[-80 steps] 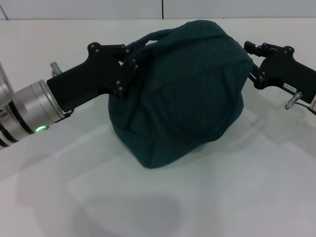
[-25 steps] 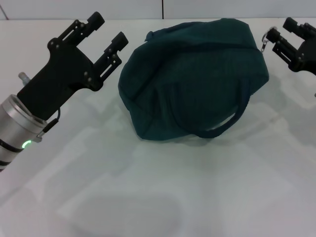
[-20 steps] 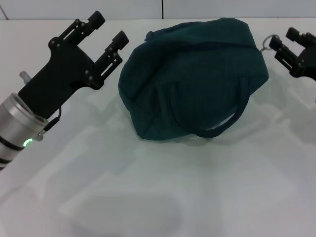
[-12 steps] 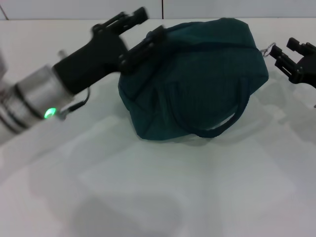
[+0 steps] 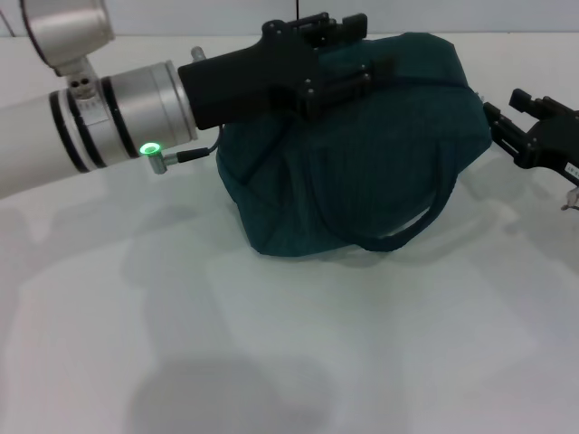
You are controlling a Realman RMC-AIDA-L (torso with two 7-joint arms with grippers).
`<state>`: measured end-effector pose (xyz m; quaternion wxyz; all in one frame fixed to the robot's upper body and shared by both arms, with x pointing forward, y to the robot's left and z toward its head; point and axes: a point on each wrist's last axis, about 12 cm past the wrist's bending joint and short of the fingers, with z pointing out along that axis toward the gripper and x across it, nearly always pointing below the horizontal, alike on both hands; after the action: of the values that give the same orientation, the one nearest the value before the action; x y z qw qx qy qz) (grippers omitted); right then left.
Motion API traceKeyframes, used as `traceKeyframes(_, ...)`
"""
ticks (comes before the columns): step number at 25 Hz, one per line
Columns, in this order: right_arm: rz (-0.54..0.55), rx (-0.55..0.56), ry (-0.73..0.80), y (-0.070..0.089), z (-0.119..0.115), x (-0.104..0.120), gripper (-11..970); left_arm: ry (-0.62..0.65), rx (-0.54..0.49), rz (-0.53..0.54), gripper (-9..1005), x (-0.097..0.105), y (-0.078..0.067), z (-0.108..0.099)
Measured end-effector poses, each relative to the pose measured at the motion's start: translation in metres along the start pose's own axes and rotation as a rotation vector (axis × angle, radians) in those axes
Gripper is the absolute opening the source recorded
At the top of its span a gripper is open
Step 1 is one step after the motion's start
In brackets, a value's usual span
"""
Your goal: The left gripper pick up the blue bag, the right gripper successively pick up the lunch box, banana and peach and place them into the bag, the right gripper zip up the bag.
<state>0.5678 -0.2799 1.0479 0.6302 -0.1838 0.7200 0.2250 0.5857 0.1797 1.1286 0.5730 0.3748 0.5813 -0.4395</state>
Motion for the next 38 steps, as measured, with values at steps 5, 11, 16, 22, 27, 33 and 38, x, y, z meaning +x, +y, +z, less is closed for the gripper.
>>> traceKeyframes(5,0.015,-0.035,-0.054,0.004,-0.017,0.001,492,0.028,-0.042,0.009,574,0.004,0.004,0.002)
traceKeyframes(11,0.036,-0.092,-0.257,0.007,-0.046,-0.014,495,-0.050,-0.061,0.035,574,0.002,0.001,-0.005)
traceKeyframes(16,-0.006,-0.297,-0.349,0.022,-0.052,-0.032,498,-0.097,-0.056,0.050,573,0.011,-0.010,-0.023)
traceKeyframes(22,-0.050,-0.529,-0.287,0.038,-0.033,-0.051,502,-0.181,-0.093,0.113,573,0.034,-0.032,-0.052)
traceKeyframes(27,-0.080,-0.567,-0.287,0.043,-0.020,-0.059,504,-0.196,-0.154,0.135,572,0.047,-0.043,-0.074)
traceKeyframes(33,-0.087,-0.577,-0.266,0.046,-0.010,-0.061,508,-0.219,-0.214,0.137,572,0.056,-0.052,-0.090)
traceKeyframes(38,-0.089,-0.583,-0.236,0.050,-0.007,-0.056,511,-0.213,-0.244,0.163,571,0.063,-0.056,-0.093)
